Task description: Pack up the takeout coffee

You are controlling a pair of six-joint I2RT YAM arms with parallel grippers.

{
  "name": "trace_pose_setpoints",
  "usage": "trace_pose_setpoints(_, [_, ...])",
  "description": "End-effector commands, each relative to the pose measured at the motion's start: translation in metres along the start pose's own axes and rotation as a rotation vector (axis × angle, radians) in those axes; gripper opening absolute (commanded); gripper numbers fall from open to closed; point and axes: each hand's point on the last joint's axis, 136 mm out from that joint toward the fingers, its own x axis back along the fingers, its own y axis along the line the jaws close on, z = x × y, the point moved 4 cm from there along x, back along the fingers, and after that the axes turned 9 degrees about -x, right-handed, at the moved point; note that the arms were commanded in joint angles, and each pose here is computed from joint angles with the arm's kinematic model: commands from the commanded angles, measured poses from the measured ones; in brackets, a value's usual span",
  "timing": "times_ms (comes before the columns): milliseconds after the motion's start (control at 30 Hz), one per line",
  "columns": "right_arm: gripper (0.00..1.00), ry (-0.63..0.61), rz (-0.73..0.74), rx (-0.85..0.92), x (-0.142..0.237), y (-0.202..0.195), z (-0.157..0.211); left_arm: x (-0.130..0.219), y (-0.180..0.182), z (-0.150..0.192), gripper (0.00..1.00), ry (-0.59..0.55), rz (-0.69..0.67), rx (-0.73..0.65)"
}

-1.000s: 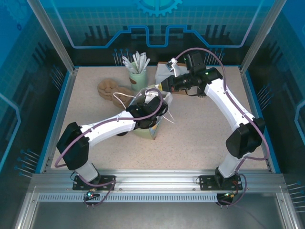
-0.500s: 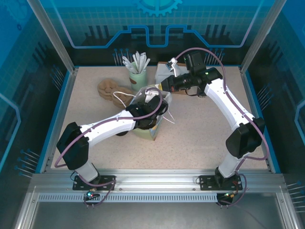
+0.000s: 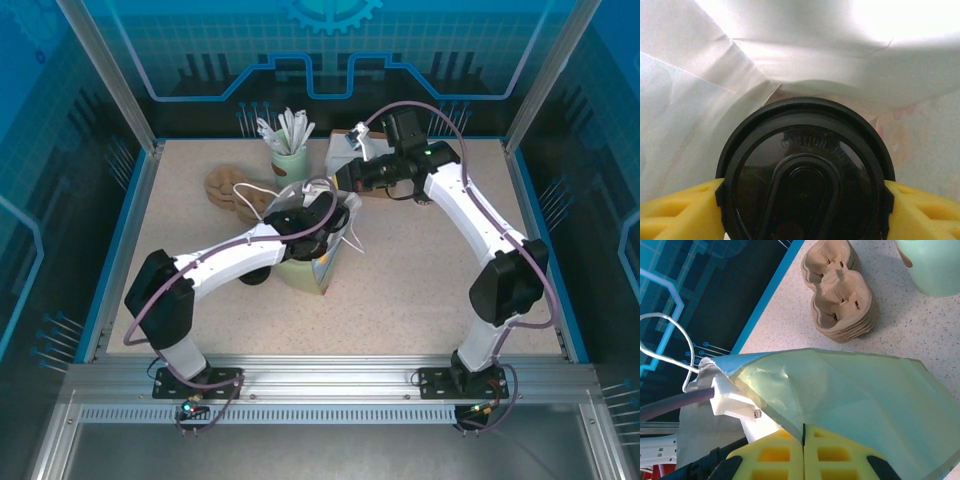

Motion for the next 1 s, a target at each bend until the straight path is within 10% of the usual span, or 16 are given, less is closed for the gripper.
trace_pose_setpoints(0, [0.14,-0.015,-0.030,-0.007,0.005,0.005,-0.011,-0.011,0.003,0.003,0.71,0.063,0.011,0.031])
trace_pose_setpoints(300, [0.40,-0.105,-0.001,-0.024,0.035,0.008,-0.038,-0.025,0.006,0.005,0.70,0.180,0.041,0.075])
trace_pose_setpoints(967, [0.42,-0.223,0.102,-0.200,0.089,-0.013,0.000,-0.054,0.004,0.006,0.65,0.381,0.092,0.110])
